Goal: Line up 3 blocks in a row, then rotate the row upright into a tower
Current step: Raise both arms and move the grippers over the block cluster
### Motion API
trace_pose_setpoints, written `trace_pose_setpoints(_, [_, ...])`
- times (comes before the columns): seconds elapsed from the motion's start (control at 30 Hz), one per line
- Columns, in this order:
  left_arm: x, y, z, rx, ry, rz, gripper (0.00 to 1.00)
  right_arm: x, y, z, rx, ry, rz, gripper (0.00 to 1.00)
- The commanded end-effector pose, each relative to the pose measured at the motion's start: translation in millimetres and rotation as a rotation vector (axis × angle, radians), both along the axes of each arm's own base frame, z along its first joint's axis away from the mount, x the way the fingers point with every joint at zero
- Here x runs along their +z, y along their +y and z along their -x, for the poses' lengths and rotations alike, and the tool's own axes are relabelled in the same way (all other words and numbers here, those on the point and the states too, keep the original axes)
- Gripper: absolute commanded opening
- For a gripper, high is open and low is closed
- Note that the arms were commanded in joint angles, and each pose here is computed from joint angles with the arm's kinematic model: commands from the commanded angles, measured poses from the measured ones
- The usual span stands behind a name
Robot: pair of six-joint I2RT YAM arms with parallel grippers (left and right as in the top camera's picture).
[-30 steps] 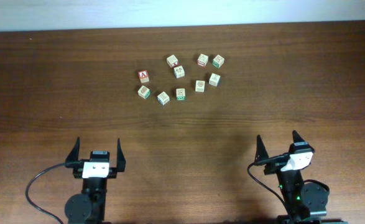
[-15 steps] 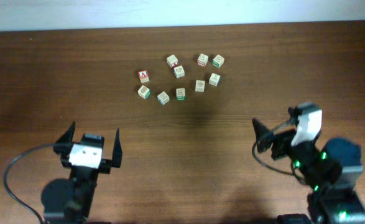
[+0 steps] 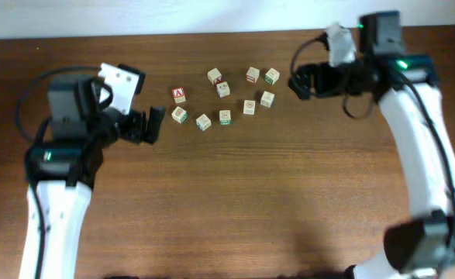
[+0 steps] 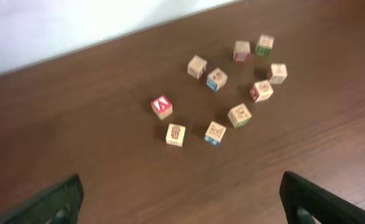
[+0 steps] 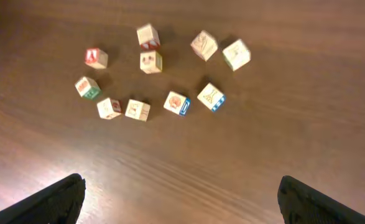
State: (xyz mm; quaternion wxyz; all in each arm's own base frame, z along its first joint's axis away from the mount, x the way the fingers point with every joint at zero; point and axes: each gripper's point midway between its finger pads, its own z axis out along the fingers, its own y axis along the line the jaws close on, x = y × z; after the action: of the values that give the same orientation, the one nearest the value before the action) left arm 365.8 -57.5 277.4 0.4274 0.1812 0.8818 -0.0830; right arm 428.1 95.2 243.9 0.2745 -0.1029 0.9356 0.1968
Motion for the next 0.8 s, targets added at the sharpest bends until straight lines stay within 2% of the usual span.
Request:
trace_pose_setpoints(0.0, [-38.8, -2.8, -20.4, -0.025, 0.118, 0.008, 0.99, -31.5, 35.9, -37.8, 0.038, 0.04, -0.141, 0.98])
trace_pose_setpoints(0.03, [-46.8, -2.9, -23.0, -0.025, 0.14, 0.008, 0.99, -37.7, 44.5, -42.9, 0.051, 0.052, -0.183, 0.98])
trace_pose_setpoints(0.1, [-65.2, -2.9, -28.3, -0.025, 0.189, 0.008, 0.99, -59.5, 54.0, -55.9, 0.038, 0.079, -0.204, 0.86])
trace_pose_setpoints(0.23, [-99.0, -3.0, -35.7, -0.024, 0.278, 0.007, 0.99, -124.8, 55.0, -78.9, -0.269, 0.211, -0.119, 0.77])
trace_pose_setpoints(0.33, [-120.4, -3.1, -38.7, -0.024, 0.334, 0.007, 0.99, -158.7, 51.2, -80.4, -0.477, 0.229, 0.024, 0.75])
trace_pose_setpoints(0.47, [-131.4, -3.1, -39.8, -0.024, 0.362, 0.007, 0.99, -175.9, 56.2, -78.8, -0.573, 0.175, 0.162, 0.75])
trace_pose_setpoints(0.77, [-131.5, -3.1, -39.9, -0.024, 0.363, 0.007, 0.99, -200.6, 57.1, -94.7, -0.587, 0.15, 0.158, 0.75])
